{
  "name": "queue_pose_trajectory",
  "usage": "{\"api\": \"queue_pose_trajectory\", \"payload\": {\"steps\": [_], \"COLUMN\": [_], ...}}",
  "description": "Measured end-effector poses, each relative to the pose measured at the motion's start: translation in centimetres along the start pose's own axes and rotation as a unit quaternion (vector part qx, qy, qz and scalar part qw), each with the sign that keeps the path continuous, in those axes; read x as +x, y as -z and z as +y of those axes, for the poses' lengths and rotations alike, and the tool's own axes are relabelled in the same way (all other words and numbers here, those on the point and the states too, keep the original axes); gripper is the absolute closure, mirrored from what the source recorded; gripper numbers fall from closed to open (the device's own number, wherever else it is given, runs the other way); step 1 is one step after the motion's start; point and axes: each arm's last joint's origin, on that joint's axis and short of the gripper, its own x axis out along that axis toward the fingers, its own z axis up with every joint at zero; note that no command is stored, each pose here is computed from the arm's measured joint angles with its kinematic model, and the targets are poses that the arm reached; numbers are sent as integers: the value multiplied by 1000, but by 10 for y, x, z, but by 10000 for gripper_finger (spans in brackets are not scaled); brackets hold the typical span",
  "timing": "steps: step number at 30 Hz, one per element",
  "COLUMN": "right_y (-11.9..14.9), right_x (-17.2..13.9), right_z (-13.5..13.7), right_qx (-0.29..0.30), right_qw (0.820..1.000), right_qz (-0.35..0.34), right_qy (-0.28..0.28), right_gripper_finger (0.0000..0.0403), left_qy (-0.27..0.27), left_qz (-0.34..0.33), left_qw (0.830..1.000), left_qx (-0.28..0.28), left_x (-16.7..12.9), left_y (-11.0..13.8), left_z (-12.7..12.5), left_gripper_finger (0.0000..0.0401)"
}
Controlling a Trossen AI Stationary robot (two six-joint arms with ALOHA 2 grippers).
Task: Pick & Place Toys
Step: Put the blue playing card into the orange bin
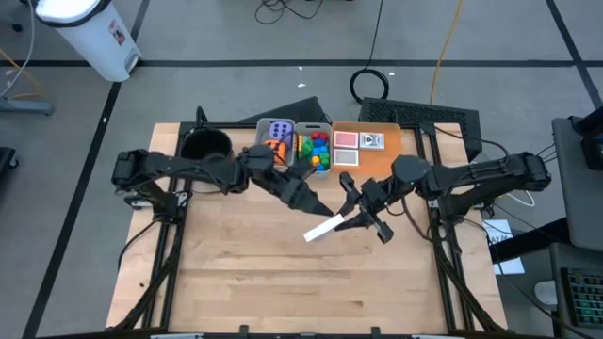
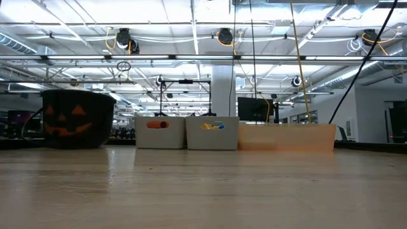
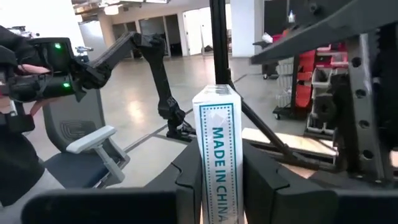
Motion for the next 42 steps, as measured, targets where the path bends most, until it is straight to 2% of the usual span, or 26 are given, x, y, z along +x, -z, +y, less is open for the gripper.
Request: {"api": "queue_pose_trajectory", "payload": {"steps": [6,13,19,25,33,36,42], "right_y": [-11,-23,-25,-26,-18,-11,2], "right_x": [-22,-56,-83,-101,-124,-137,-162], "right_z": [-6,-16,-28,-46,-72,-79,-87], "right_qx": [9,54,94,133,194,230,312], "right_qw": [999,993,976,956,899,873,808], "right_qz": [-2,-7,-3,-17,-24,-11,9], "right_qy": [46,107,197,260,391,431,501], "right_gripper_finger": [344,342,342,343,343,343,343], "left_qy": [20,13,4,-20,-30,-36,-49], "left_qz": [-7,-25,-28,-17,-18,-29,-64], "left_qw": [999,996,993,991,986,981,967], "left_qx": [36,83,111,133,166,189,242], "left_x": [-16,-40,-62,-92,-148,-167,-193], "left_y": [-17,-38,-59,-81,-114,-121,-124], "left_z": [-7,-11,-6,4,9,5,-15], "left_gripper_finger": [24,40,45,41,41,41,41]}}
